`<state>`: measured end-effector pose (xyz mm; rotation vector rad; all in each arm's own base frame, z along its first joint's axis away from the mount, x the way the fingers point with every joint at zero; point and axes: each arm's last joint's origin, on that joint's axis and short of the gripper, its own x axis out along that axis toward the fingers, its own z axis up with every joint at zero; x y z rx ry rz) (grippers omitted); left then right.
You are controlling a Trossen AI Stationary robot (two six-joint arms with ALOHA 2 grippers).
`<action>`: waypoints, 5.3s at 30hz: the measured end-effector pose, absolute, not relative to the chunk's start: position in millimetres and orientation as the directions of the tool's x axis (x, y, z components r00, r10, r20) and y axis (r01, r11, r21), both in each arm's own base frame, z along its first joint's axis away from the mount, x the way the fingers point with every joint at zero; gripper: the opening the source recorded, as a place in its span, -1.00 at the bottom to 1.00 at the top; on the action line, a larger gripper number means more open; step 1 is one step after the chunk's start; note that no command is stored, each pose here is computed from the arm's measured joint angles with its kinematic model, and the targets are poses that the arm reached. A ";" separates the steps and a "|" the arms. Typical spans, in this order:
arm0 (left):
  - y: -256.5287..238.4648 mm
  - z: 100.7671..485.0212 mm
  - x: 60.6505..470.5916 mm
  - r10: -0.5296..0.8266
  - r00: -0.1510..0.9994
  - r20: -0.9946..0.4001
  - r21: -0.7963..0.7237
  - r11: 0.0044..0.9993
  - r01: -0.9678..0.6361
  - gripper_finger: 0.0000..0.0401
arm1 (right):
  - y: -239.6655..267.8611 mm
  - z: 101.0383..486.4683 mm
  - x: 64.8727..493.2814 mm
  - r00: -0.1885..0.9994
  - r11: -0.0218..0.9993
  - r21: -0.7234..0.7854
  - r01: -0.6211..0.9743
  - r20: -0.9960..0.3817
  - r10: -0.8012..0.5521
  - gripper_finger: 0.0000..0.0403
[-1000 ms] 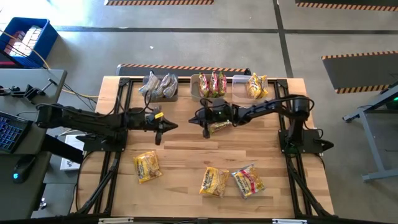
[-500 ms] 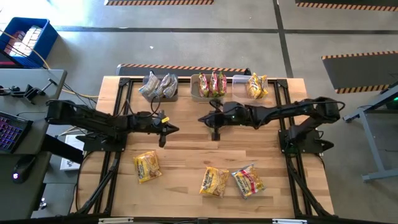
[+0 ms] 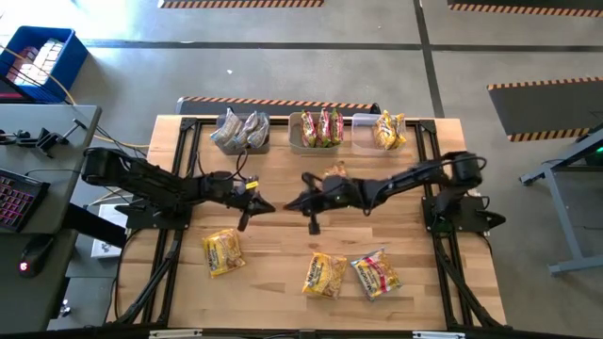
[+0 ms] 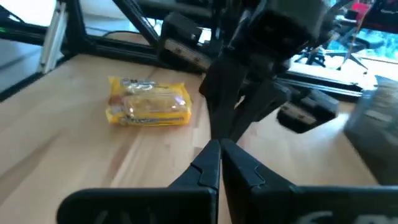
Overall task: Sort Maruchan noodles
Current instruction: Put the left yellow noodle pack into the transparent bin
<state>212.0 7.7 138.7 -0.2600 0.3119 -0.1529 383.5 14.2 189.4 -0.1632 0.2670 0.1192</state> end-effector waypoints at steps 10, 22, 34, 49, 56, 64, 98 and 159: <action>-3.5 139.9 188.5 -0.238 0.824 -0.514 -0.370 0.928 0.038 -0.64 | 23.6 145.7 396.7 0.953 0.990 -0.045 -0.134 -0.281 0.116 -1.00; -46.0 182.4 143.8 -0.415 0.326 -0.849 -0.488 0.854 -0.183 -0.41 | 25.4 138.7 395.3 0.935 0.991 -0.038 -0.132 -0.337 0.112 -1.00; -107.2 166.4 120.7 -0.534 0.114 -0.838 -0.542 0.789 -0.288 -0.88 | 22.2 135.3 394.2 0.922 0.992 -0.032 -0.122 -0.373 0.102 -1.00; -112.6 126.0 169.5 -0.337 0.455 -0.825 -0.428 0.897 -0.112 -1.00 | 21.6 134.3 393.3 0.917 0.994 -0.039 -0.105 -0.390 0.082 -1.00; -67.0 131.2 211.1 -0.090 0.703 -0.705 -0.244 0.962 -0.121 -1.00 | 21.2 149.9 388.5 0.914 0.993 -0.056 -0.106 -0.398 0.075 -1.00; -31.5 167.0 232.9 -0.100 0.629 -0.771 -0.155 0.987 -0.033 -0.87 | 23.6 167.8 377.0 0.886 0.993 -0.089 -0.080 -0.463 0.030 -1.00; -34.6 135.9 245.6 -0.050 0.251 -0.967 -0.025 0.995 0.101 -0.94 | 39.9 162.4 369.9 0.842 0.983 -0.174 -0.055 -0.538 -0.048 -1.00; 65.0 209.0 283.9 0.355 0.926 -0.129 -0.333 0.864 -0.378 -1.00 | -43.9 210.1 381.9 0.709 0.673 0.291 0.680 -0.495 -0.502 0.55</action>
